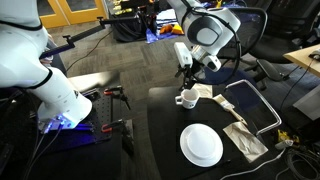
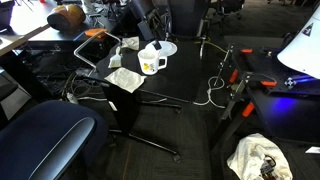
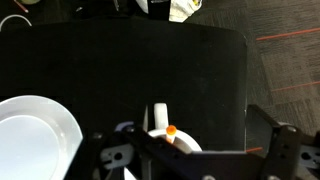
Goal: Take the orange marker out of the white mug
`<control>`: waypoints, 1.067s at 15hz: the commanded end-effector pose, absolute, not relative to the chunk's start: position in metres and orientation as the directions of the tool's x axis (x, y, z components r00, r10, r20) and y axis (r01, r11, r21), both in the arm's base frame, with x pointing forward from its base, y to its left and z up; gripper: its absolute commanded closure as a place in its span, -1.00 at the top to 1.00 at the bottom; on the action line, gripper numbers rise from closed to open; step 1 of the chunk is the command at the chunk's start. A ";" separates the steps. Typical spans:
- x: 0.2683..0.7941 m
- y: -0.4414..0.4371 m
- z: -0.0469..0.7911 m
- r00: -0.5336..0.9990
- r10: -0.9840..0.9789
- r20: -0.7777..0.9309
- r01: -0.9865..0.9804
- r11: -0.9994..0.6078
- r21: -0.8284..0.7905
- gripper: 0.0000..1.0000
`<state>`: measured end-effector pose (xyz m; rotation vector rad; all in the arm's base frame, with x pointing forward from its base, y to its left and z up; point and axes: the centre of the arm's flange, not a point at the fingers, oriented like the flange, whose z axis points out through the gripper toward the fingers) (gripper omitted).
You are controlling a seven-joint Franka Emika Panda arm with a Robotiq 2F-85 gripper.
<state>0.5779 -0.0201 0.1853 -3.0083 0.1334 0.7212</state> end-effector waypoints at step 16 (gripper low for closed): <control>0.598 -0.047 0.142 0.821 -0.151 -0.551 -0.179 -0.984 0.003 0.68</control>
